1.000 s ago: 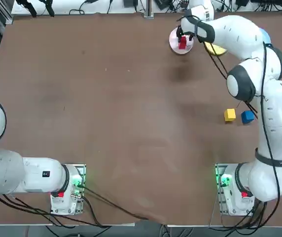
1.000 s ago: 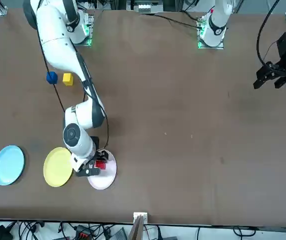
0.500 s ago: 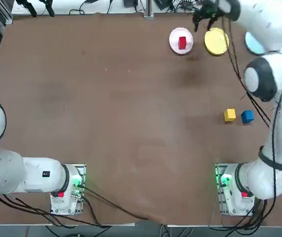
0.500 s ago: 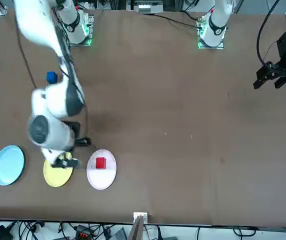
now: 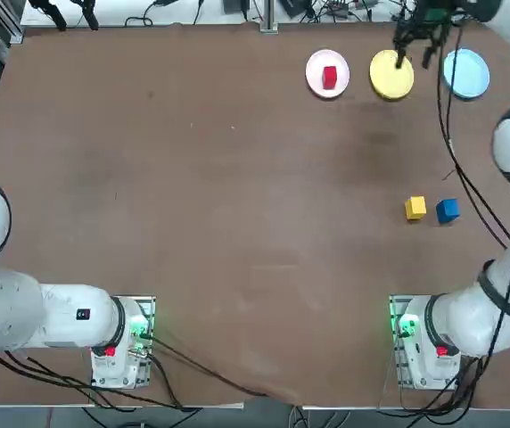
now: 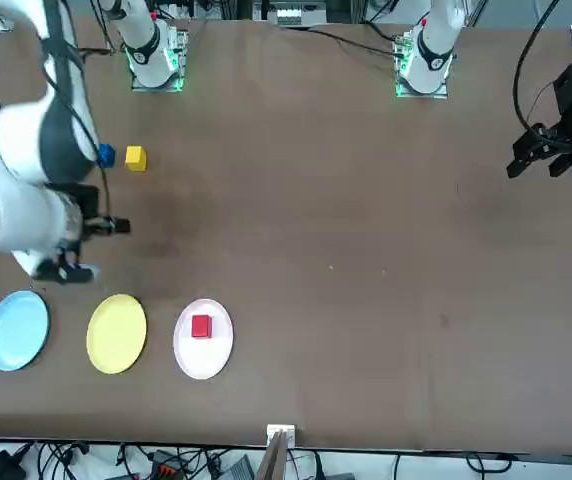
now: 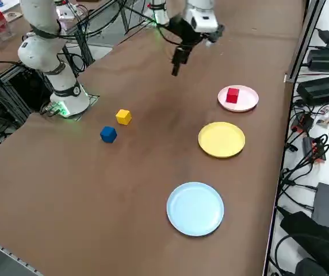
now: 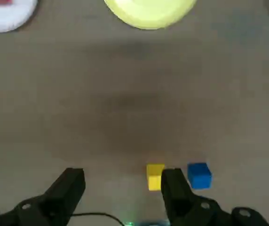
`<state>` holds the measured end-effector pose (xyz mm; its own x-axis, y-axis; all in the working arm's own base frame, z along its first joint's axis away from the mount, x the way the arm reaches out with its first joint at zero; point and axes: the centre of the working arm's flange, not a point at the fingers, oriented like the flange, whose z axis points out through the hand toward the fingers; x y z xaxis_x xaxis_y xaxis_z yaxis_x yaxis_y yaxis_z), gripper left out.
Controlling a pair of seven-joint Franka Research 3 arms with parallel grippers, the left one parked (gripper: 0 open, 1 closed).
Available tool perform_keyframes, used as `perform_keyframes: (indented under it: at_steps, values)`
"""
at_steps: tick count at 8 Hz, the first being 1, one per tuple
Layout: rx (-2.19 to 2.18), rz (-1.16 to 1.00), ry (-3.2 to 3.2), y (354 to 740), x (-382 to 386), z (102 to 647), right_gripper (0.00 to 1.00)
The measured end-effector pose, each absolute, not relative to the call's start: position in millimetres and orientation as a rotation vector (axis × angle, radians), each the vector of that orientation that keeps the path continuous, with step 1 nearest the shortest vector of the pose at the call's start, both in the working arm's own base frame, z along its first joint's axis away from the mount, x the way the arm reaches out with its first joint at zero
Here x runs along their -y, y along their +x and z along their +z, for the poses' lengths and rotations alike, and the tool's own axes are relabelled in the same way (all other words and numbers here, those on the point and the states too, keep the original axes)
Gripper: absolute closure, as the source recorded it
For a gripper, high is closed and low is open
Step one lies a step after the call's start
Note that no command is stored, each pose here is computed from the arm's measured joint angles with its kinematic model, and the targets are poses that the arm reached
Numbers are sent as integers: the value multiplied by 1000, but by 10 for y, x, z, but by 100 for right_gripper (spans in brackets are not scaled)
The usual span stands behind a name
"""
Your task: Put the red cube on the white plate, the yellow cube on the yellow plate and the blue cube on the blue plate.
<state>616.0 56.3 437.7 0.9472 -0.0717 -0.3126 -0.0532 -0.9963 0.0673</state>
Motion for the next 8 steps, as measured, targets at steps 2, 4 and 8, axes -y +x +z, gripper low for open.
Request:
perform_keyframes:
  at_steps: [2, 4, 8]
  values:
    - [105, -491, 3068, 5653, -211, 4148, 1]
    - [102, -537, 3084, 5122, -58, 3807, 2]
    - [151, -671, 3063, 4654, 102, 3208, 3]
